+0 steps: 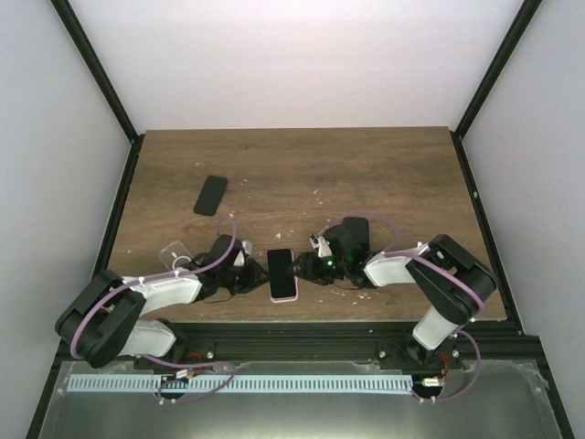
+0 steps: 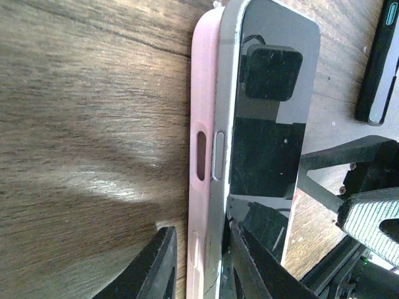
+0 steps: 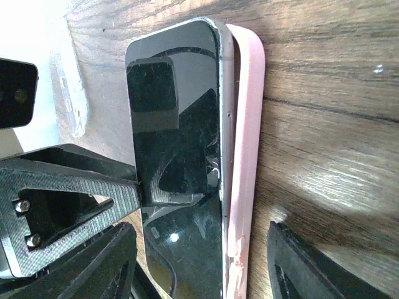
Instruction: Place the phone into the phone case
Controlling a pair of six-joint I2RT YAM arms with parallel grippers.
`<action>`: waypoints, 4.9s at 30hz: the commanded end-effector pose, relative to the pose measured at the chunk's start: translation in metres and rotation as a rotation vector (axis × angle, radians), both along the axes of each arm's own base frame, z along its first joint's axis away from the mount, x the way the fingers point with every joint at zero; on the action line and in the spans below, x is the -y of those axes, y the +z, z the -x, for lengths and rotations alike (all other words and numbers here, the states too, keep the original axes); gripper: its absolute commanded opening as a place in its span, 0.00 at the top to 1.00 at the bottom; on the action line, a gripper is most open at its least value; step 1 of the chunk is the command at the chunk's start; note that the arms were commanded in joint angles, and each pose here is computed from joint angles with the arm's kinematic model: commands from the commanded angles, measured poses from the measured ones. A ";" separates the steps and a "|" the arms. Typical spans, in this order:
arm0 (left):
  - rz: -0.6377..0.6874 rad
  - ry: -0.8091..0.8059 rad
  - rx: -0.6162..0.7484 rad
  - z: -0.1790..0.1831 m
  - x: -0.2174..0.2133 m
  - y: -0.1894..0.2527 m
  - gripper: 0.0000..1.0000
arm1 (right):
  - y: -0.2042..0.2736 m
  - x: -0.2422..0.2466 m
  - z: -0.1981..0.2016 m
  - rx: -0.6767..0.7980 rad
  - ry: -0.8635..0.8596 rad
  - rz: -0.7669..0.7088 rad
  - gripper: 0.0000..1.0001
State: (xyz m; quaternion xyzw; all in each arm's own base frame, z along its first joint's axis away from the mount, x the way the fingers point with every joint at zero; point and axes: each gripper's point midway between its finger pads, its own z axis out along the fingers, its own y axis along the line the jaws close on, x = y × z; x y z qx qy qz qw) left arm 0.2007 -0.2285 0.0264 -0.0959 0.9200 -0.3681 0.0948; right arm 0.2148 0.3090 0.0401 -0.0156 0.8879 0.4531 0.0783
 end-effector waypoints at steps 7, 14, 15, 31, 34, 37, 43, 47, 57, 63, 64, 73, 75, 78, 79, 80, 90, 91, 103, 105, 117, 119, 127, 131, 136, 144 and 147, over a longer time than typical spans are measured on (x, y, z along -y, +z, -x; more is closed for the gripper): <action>0.067 -0.044 -0.009 0.009 0.012 0.006 0.76 | -0.028 -0.002 0.018 -0.070 -0.006 0.097 0.45; 0.016 -0.054 -0.040 0.014 0.005 -0.004 0.82 | -0.004 -0.025 0.013 -0.044 0.038 -0.050 0.47; -0.001 -0.048 -0.037 0.014 0.002 -0.005 0.82 | 0.006 -0.029 0.010 -0.025 0.045 -0.098 0.47; 0.055 -0.038 -0.010 0.015 0.000 0.010 0.77 | 0.014 -0.031 0.014 -0.030 0.069 -0.187 0.73; 0.072 -0.035 -0.011 0.015 0.002 0.013 0.76 | 0.015 -0.031 0.014 -0.027 0.069 -0.190 0.79; 0.093 -0.029 -0.010 0.015 0.003 0.015 0.75 | 0.016 -0.031 0.015 -0.024 0.077 -0.195 0.85; 0.123 -0.026 -0.007 0.015 0.006 0.023 0.73 | 0.022 -0.033 0.018 -0.009 0.102 -0.218 0.94; 0.154 -0.009 0.050 0.008 0.005 0.052 0.59 | 0.036 -0.033 0.018 0.026 0.120 -0.240 0.95; 0.179 0.044 0.302 0.004 -0.018 0.162 0.22 | 0.129 -0.021 0.013 0.243 0.113 -0.384 0.95; 0.307 -0.008 0.388 0.015 -0.012 0.210 0.19 | 0.204 -0.011 0.021 0.390 0.106 -0.539 0.95; 0.331 -0.016 0.404 0.017 -0.010 0.216 0.19 | 0.214 -0.009 0.023 0.407 0.099 -0.560 0.95; 0.502 -0.070 0.466 0.024 0.002 0.244 0.21 | 0.271 0.006 0.039 0.491 0.097 -0.727 0.95; 0.532 -0.076 0.480 0.025 0.003 0.249 0.21 | 0.273 0.006 0.039 0.485 0.094 -0.738 0.95; 0.583 -0.097 0.487 0.029 0.006 0.255 0.29 | 0.276 0.008 0.040 0.480 0.090 -0.760 0.95; 0.593 -0.102 0.484 0.030 0.007 0.255 0.34 | 0.276 0.008 0.040 0.480 0.088 -0.764 0.95; 0.602 -0.112 0.488 0.031 0.008 0.256 0.39 | 0.277 0.008 0.040 0.475 0.088 -0.767 0.95; 0.573 -0.149 0.513 0.031 0.011 0.250 0.89 | 0.277 0.002 0.037 0.438 0.097 -0.788 0.83; 0.558 -0.159 0.518 0.031 0.011 0.248 0.90 | 0.276 0.001 0.036 0.432 0.099 -0.783 0.78; 0.529 -0.197 0.530 0.033 0.013 0.246 0.83 | 0.279 0.001 0.044 0.525 0.162 -0.767 0.89; 0.545 -0.202 0.540 0.036 0.012 0.252 0.72 | 0.275 0.000 0.048 0.560 0.194 -0.741 0.90; 0.593 -0.250 0.619 0.041 0.015 0.289 0.51 | 0.281 0.004 0.077 0.607 0.358 -0.772 0.90; 0.607 -0.246 0.627 0.041 0.015 0.296 0.51 | 0.278 0.005 0.079 0.603 0.359 -0.764 0.90; 0.594 -0.220 0.619 0.036 0.014 0.295 0.69 | 0.275 0.007 0.083 0.593 0.366 -0.756 0.89; 0.588 -0.218 0.615 0.034 0.015 0.293 0.89 | 0.263 0.006 0.082 0.572 0.372 -0.735 0.89; 0.579 -0.240 0.581 0.034 0.019 0.275 1.00 | 0.257 0.008 0.083 0.544 0.351 -0.740 0.77; 0.596 -0.247 0.567 0.037 0.019 0.268 0.82 | 0.266 0.009 0.085 0.567 0.363 -0.753 0.88; 0.608 -0.239 0.569 0.037 0.019 0.276 0.59 | 0.265 0.010 0.087 0.601 0.376 -0.737 0.90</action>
